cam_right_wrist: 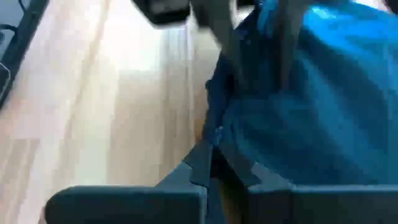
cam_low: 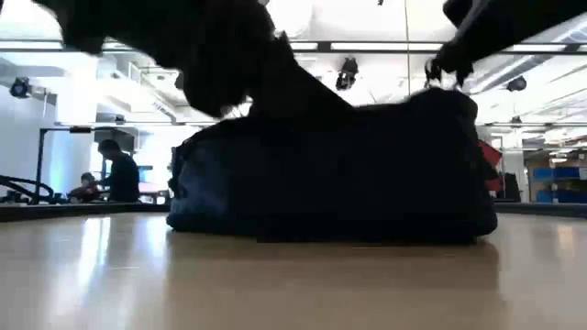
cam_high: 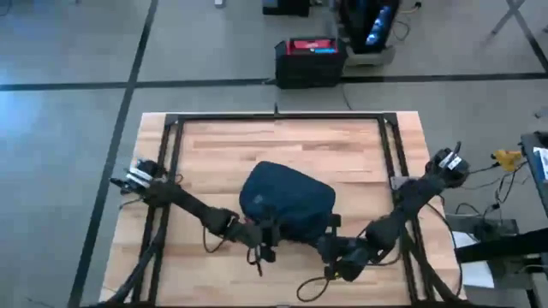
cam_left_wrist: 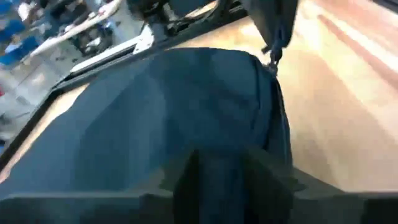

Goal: Unpack backpack
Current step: Open the dark blue backpack

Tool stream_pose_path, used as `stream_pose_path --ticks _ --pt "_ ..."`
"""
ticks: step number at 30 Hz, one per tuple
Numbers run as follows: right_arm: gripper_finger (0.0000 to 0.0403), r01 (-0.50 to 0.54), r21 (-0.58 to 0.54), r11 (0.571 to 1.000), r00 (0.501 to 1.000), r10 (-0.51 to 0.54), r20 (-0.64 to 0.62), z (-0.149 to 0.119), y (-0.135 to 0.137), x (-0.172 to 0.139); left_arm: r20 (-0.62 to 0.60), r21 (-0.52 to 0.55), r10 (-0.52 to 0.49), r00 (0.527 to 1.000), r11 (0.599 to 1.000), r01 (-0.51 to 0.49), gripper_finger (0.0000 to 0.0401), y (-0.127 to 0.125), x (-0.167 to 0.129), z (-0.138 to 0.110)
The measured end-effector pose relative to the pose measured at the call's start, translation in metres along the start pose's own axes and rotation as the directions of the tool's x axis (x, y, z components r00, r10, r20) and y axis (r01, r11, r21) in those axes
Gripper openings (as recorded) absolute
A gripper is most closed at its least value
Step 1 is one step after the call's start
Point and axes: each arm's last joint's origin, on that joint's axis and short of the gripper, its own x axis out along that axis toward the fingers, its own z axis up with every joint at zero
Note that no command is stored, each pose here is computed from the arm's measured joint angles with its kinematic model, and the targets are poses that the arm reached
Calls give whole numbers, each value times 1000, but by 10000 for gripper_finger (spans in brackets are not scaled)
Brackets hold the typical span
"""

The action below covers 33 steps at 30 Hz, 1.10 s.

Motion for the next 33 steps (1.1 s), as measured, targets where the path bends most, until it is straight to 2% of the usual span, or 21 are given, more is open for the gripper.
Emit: stream_pose_path --ticks 4,8,11,13,15,16,20,24,27,30,33 --pt "0 5 -3 1000 1000 -5 -11 -3 0 2 -23 35 8 1000 999 -7 212 -9 17 -9" --pt "0 6 -2 1000 1000 -6 -12 -3 0 2 -58 24 103 993 994 -102 232 -14 29 -14" --pt "0 6 -8 1000 1000 -6 -19 -4 0 1 -88 10 127 988 992 -127 188 -14 32 -13" --pt "0 10 -11 1000 999 -11 -41 -6 -1 1 -105 15 119 987 993 -118 127 -15 29 -9" --pt "0 21 -5 1000 997 -21 -71 -9 -3 -1 -125 36 111 986 994 -107 46 -15 22 -4" --pt "0 30 1 1000 996 -29 -86 -10 -4 -2 -132 37 108 985 994 -104 25 -16 19 -1" --pt "0 70 12 997 985 -67 -161 -19 -8 -5 -176 65 154 972 987 -144 4 -16 -1 8" --pt "0 124 30 992 965 -114 -236 -29 -11 -10 -241 110 215 946 975 -194 1 -15 -26 11" --pt "0 155 49 987 954 -137 -267 -34 -11 -14 -268 99 213 940 976 -193 0 -12 -40 15" --pt "0 158 79 984 963 -136 -232 -32 -10 -13 -228 55 178 957 984 -170 1 -10 -41 21" --pt "0 122 77 990 977 -106 -184 -26 -7 -10 -125 23 104 987 995 -102 10 -11 -30 29"
